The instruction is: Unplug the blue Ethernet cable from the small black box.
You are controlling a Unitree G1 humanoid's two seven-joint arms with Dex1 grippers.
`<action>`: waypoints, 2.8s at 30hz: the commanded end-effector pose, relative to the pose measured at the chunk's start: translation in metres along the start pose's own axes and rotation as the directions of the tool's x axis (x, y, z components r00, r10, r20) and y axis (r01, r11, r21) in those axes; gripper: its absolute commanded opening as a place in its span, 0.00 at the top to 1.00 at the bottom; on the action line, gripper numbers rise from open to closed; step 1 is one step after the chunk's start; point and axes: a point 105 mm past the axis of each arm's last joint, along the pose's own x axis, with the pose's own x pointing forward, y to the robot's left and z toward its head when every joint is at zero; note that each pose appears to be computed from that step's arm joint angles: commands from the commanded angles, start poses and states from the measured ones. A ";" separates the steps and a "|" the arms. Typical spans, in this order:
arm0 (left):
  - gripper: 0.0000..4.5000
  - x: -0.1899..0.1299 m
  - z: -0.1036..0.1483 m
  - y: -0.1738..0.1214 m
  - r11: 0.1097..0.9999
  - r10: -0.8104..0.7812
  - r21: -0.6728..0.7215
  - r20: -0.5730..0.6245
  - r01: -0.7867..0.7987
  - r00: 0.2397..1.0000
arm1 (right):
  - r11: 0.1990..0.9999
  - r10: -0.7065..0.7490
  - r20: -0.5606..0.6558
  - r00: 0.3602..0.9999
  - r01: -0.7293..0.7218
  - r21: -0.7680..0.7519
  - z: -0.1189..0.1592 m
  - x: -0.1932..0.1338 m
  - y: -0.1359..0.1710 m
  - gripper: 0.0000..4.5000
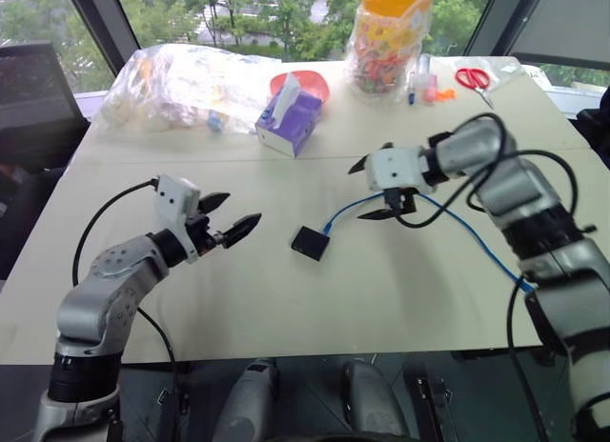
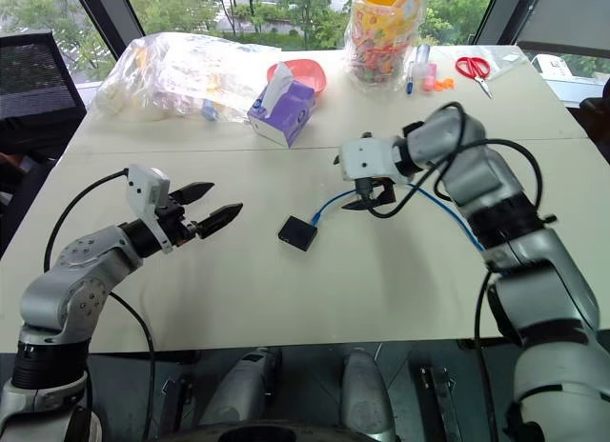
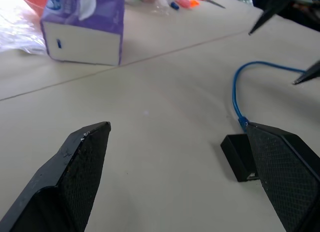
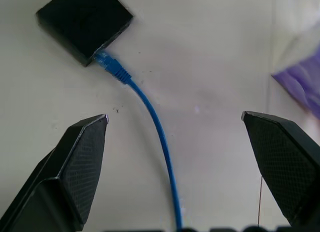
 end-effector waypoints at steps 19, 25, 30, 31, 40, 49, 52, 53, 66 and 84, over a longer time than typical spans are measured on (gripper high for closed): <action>0.01 -0.009 0.019 -0.018 0.998 0.038 0.038 0.089 -0.042 0.995 | 0.874 0.290 -0.191 0.938 -0.341 -0.346 0.026 0.057 -0.009 0.00; 0.00 -0.011 0.016 -0.017 0.997 0.065 0.029 0.097 -0.068 0.993 | 0.854 0.311 -0.219 0.925 -0.373 -0.363 0.029 0.065 -0.006 0.06; 0.00 -0.011 0.014 -0.017 0.996 0.082 0.027 0.103 -0.085 0.991 | 0.835 0.317 -0.239 0.918 -0.390 -0.388 0.036 0.076 -0.005 0.51; 0.00 -0.011 0.014 -0.017 0.996 0.087 0.025 0.105 -0.090 0.991 | 0.831 0.318 -0.244 0.916 -0.394 -0.394 0.037 0.078 -0.005 0.64; 0.00 -0.013 0.012 -0.019 0.994 0.109 0.016 0.107 -0.111 0.988 | 0.853 0.234 -0.204 0.951 -0.302 -0.426 0.044 0.082 -0.015 1.00; 0.00 -0.010 0.027 -0.014 0.993 0.108 -0.056 0.169 -0.100 0.980 | 0.889 -0.272 0.161 0.949 0.312 -0.336 0.054 0.031 -0.066 1.00; 0.00 -0.004 0.039 -0.011 0.993 0.087 -0.090 0.201 -0.070 0.976 | 0.802 -0.457 0.209 0.864 0.502 -0.324 0.044 0.017 -0.068 1.00; 0.00 0.001 0.044 -0.011 0.994 0.070 -0.101 0.210 -0.050 0.975 | 0.757 -0.529 0.237 0.815 0.579 -0.302 0.044 0.013 -0.067 1.00; 0.00 0.025 0.063 -0.023 0.979 -0.100 -0.152 0.210 0.133 0.972 | 0.394 -0.852 0.254 0.458 0.880 -0.265 0.064 0.015 -0.041 1.00; 0.13 0.026 0.066 -0.018 0.990 -0.100 -0.074 0.210 0.117 0.973 | 0.393 -0.823 0.291 0.488 0.859 -0.328 0.075 0.022 -0.030 1.00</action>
